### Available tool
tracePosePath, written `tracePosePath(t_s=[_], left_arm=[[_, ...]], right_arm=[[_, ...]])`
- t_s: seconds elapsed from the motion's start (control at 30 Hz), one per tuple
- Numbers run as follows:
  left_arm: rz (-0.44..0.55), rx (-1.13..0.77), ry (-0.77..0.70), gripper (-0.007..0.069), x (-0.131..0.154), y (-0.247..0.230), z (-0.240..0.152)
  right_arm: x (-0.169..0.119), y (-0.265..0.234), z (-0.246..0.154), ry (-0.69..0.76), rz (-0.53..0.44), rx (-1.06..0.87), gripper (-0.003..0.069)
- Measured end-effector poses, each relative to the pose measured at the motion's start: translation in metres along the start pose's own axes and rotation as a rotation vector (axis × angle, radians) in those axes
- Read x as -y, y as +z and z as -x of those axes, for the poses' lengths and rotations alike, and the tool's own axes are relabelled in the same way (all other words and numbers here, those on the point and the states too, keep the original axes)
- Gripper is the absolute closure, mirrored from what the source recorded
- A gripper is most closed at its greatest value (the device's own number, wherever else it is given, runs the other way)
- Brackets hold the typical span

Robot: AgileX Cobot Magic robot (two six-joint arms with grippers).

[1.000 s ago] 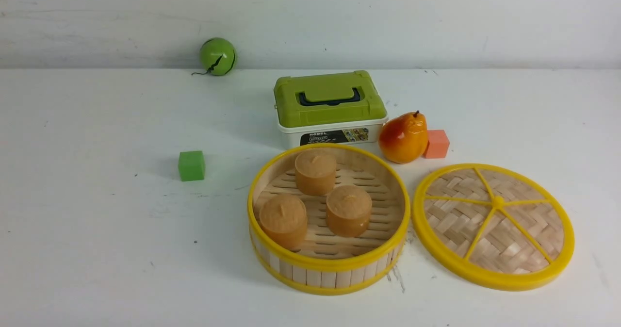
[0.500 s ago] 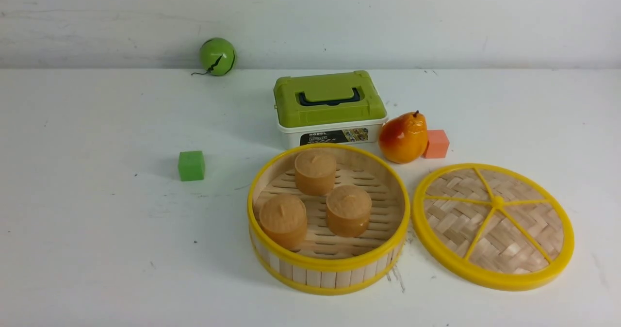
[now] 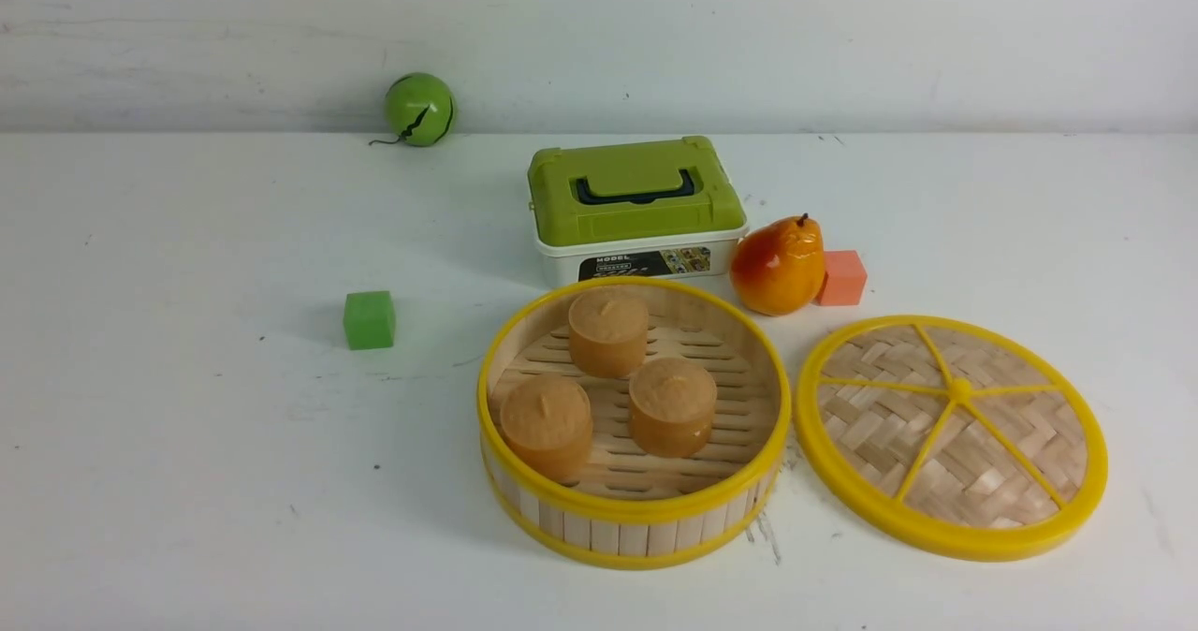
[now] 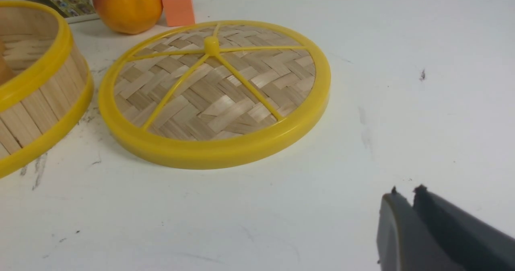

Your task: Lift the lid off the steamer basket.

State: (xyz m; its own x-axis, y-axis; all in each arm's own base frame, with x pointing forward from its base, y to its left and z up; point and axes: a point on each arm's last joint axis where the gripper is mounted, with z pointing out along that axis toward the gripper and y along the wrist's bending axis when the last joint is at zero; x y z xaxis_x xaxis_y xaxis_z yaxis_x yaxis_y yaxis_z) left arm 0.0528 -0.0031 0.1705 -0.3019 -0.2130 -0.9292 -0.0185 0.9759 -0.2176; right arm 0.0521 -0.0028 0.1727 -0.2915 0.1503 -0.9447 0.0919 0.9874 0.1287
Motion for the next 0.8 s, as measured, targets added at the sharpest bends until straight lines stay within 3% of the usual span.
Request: tracePosePath(t_s=[0.8], left_arm=[[0.000,0.000,0.000,0.0386,0.0000,0.0000,0.0000]], right_arm=[[0.0000,0.0000,0.0000,-0.001,0.000,0.000,0.0570]])
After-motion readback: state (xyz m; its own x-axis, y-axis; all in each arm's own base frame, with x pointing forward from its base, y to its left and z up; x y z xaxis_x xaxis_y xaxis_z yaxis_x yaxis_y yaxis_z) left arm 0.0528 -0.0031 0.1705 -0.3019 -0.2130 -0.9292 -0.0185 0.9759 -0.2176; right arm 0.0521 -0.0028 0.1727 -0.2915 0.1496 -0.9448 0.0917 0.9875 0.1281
